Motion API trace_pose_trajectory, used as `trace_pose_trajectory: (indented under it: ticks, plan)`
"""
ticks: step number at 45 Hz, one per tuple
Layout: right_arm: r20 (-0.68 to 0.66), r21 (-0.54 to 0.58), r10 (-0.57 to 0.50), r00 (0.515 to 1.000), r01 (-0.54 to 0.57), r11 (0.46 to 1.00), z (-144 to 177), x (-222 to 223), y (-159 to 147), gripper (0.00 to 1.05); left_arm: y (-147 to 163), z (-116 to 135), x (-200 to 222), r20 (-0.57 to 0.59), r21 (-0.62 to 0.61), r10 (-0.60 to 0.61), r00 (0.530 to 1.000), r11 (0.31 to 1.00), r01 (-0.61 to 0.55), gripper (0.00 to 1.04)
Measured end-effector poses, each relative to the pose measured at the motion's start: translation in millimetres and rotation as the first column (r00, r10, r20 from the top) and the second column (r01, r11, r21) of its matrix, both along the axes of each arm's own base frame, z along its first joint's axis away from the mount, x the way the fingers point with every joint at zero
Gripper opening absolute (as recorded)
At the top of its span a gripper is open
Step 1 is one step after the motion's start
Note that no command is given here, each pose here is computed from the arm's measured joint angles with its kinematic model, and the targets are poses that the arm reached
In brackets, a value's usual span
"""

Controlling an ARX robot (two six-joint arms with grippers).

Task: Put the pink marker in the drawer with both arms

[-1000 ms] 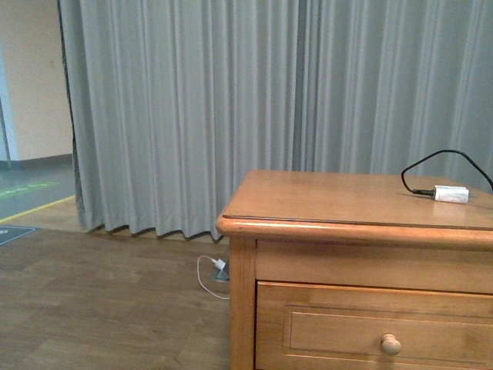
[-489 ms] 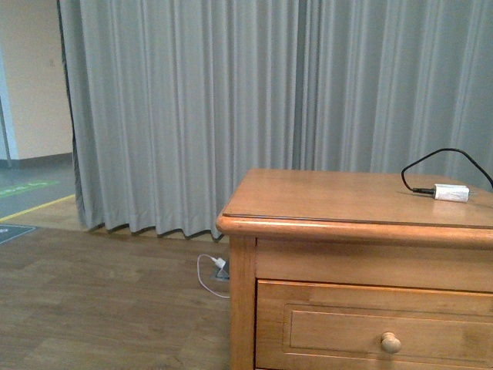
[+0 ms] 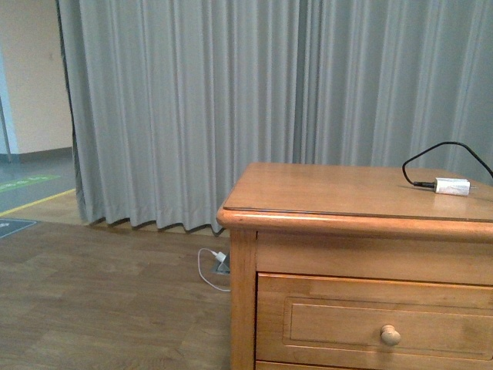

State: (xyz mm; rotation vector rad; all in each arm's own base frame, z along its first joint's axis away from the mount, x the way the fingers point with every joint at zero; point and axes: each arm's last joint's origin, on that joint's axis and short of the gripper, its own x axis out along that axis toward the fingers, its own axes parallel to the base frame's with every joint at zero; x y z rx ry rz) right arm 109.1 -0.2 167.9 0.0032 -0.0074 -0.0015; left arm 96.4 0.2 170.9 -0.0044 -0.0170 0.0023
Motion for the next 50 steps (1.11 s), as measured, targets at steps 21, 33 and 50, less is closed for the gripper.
trace_pose_trajectory:
  ticks: [21,33,50]
  plan:
    - [-0.005,0.000,0.000,1.000,0.000,1.000,-3,-12,0,0.01,0,0,0,0.000,0.000,0.000,1.000,1.000,0.000,0.99]
    - [-0.005,-0.002,0.000,1.000,0.000,1.000,-3,-12,0,0.13,0,0,0,0.000,0.000,0.000,1.000,1.000,0.000,0.99]
    - [-0.005,-0.001,0.000,1.000,0.000,1.000,-3,-12,0,0.92,0,0,0,0.000,0.000,0.000,1.000,1.000,0.000,0.99]
